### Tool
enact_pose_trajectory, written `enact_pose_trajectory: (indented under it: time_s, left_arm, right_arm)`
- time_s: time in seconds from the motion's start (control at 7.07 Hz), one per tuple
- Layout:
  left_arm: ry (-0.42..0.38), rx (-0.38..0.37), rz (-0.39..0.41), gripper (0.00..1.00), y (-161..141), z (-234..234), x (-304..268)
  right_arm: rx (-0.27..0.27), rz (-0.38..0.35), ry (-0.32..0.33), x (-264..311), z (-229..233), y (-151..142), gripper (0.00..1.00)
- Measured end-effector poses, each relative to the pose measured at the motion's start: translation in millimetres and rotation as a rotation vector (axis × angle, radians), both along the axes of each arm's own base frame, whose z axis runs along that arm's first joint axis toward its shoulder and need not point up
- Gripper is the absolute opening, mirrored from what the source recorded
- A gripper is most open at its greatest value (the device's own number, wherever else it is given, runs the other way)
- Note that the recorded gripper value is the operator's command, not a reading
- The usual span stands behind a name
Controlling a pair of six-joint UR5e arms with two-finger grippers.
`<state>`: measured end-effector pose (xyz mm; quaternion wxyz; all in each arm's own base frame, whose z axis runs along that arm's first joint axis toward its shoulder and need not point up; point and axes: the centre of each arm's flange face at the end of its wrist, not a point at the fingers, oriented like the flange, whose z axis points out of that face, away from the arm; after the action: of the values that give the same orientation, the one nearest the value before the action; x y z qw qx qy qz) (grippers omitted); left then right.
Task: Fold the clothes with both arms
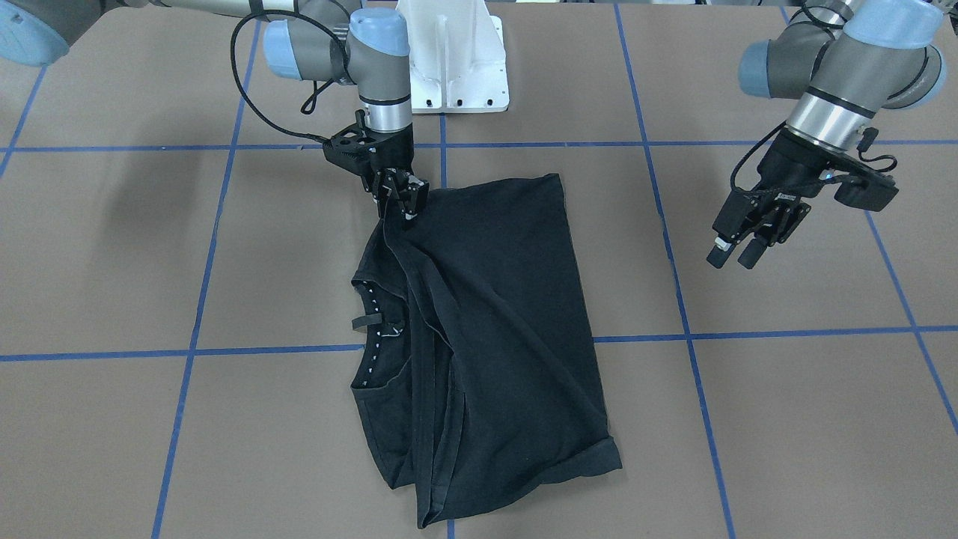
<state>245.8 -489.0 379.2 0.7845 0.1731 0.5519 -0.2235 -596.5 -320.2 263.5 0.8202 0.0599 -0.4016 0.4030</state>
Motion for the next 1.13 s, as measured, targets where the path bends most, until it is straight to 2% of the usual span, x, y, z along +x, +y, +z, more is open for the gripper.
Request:
enact_pose_trajectory:
  time_s: [0.42, 0.57, 0.71, 1.13]
  left_arm:
    - [0.000, 0.000, 0.000, 0.75, -0.1, 0.1, 0.1]
    - [0.000, 0.000, 0.000, 0.75, 0.0, 0.1, 0.1]
    - [0.000, 0.000, 0.000, 0.75, 0.0, 0.0, 0.1]
    - [0.000, 0.000, 0.001, 0.75, 0.2, 0.0, -0.1]
  right_arm:
    - [-0.001, -0.004, 0.017, -1.0, 4.6, -0.2, 0.49]
    - [-0.002, -0.004, 0.022, -1.5, 6.6, -0.4, 0.38]
    - [-0.002, -0.004, 0.023, -2.3, 6.8, -0.6, 0.00]
    - [-0.001, -0.003, 0.025, -5.4, 7.0, -1.2, 0.00]
